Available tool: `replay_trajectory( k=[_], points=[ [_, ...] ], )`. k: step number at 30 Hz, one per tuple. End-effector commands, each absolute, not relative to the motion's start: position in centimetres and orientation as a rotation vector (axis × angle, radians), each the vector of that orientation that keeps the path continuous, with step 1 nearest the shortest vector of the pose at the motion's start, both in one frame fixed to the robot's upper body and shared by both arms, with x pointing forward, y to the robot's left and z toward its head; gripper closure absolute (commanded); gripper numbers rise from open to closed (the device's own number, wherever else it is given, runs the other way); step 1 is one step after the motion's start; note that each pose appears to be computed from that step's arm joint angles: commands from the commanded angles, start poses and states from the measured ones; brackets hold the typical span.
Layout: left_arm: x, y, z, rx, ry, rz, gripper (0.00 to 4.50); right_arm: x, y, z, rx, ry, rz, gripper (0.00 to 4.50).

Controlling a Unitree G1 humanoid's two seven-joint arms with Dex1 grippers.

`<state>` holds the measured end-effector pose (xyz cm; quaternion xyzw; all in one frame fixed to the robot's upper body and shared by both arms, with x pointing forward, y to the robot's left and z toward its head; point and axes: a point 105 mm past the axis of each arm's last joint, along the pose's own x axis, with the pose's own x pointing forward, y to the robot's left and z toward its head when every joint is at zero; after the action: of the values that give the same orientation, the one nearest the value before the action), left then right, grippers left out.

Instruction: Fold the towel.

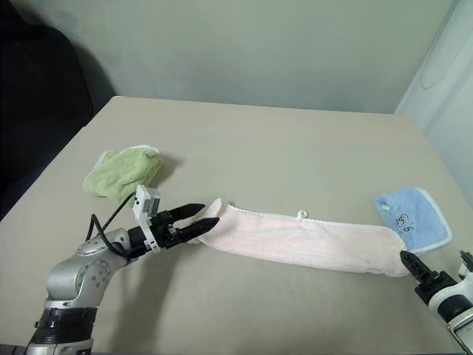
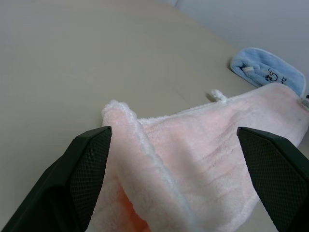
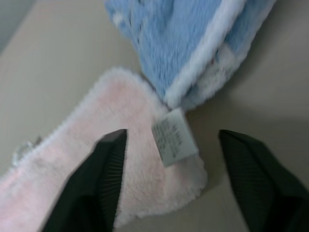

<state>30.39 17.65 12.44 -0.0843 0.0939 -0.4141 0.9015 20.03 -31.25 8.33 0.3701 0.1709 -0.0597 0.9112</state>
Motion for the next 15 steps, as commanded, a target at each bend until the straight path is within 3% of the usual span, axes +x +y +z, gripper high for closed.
replay_trajectory(
  k=[1,15],
  points=[
    [29.8,17.3,13.4,-0.168,0.156,-0.869,0.0,19.5,-32.2,10.0,0.781,0.275,-0.159,1.33],
    [27.8,17.4,12.8,-0.2,0.225,-0.873,0.0,15.3,-30.1,11.6,0.939,0.315,-0.114,1.33]
  ],
)
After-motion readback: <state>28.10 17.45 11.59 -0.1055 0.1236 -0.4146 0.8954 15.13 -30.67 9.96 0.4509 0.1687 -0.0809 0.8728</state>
